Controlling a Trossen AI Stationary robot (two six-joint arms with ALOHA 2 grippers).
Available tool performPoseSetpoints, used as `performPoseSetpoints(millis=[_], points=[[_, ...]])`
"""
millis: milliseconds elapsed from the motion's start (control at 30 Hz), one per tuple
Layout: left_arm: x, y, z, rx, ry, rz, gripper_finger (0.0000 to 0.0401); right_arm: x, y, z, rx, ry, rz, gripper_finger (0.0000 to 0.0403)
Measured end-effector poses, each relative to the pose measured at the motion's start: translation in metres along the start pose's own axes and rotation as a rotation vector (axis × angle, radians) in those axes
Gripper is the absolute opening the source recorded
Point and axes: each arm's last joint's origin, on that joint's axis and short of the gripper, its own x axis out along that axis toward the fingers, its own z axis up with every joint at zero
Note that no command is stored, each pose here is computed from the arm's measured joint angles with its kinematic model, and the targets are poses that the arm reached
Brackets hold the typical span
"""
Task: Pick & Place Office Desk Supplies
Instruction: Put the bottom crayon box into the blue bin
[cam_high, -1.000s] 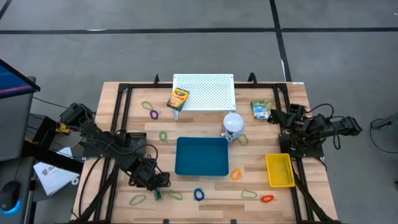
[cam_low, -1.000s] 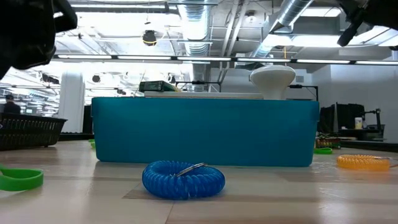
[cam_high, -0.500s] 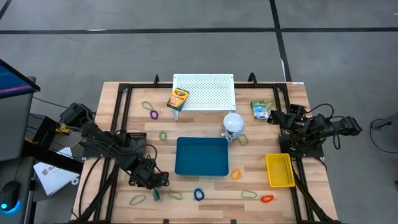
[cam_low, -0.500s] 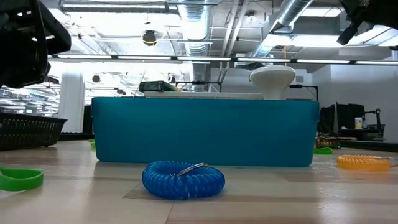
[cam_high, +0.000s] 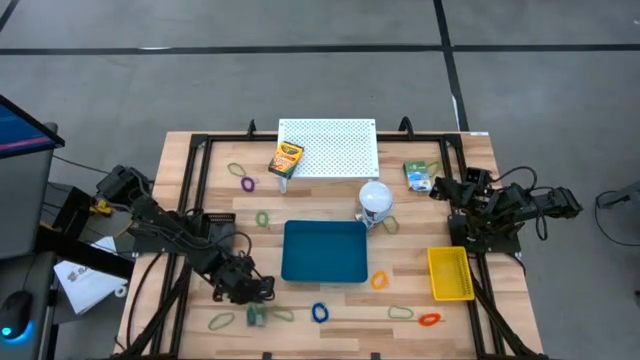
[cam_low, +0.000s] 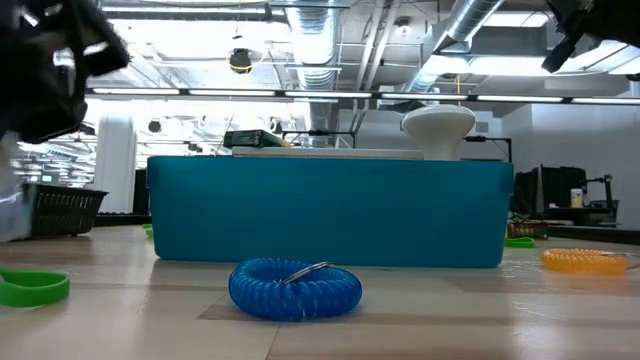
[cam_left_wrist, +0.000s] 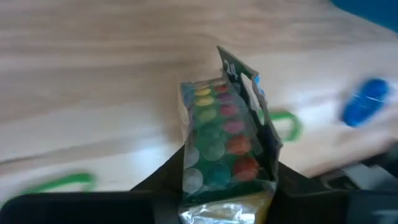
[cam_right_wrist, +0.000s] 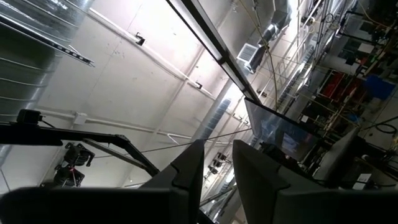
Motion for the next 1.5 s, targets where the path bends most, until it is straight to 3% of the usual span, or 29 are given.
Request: performPoseSetpoints(millis=[267, 600, 767, 900, 1067, 1267, 1367, 1500], points=[[-0.003, -0.026, -0.006, 0.079, 0.027, -0.29, 0.01, 0.0, 0.0, 0.001, -0.003, -0.018, -0.015, 0.0083], [-0.034, -0.074, -0.017, 0.342, 0.105, -0.777, 0.0097, 0.0, 0.0, 0.001, 0.001, -0.031, -0.011, 0.0083], [-0.066, -0.11, -0.013, 0.517, -0.008, -1.072, 0.0098, 0.0, 0.0, 0.002, -0.002, -0.044, -0.022, 0.0083], [-0.089, -0.14, 0.006, 0.627, -0.207, -1.19, 0.0098, 0.0, 0.0, 0.002, -0.01, -0.052, -0.027, 0.0083], [-0.113, -0.168, 0.036, 0.711, -0.379, -1.245, 0.0099, 0.0, 0.001, 0.003, -0.016, -0.064, -0.014, 0.0083], [-0.133, -0.185, 0.076, 0.667, -0.412, -1.267, 0.0099, 0.0, 0.004, 0.006, -0.011, -0.085, 0.009, 0.0083], [-0.131, -0.186, 0.091, 0.622, -0.405, -1.188, 0.0099, 0.0, 0.004, 0.006, -0.009, -0.09, 0.015, 0.0083], [-0.122, -0.185, 0.097, 0.6, -0.364, -0.958, 0.0099, 0.0, 0.005, 0.006, -0.023, -0.093, 0.018, 0.0083]])
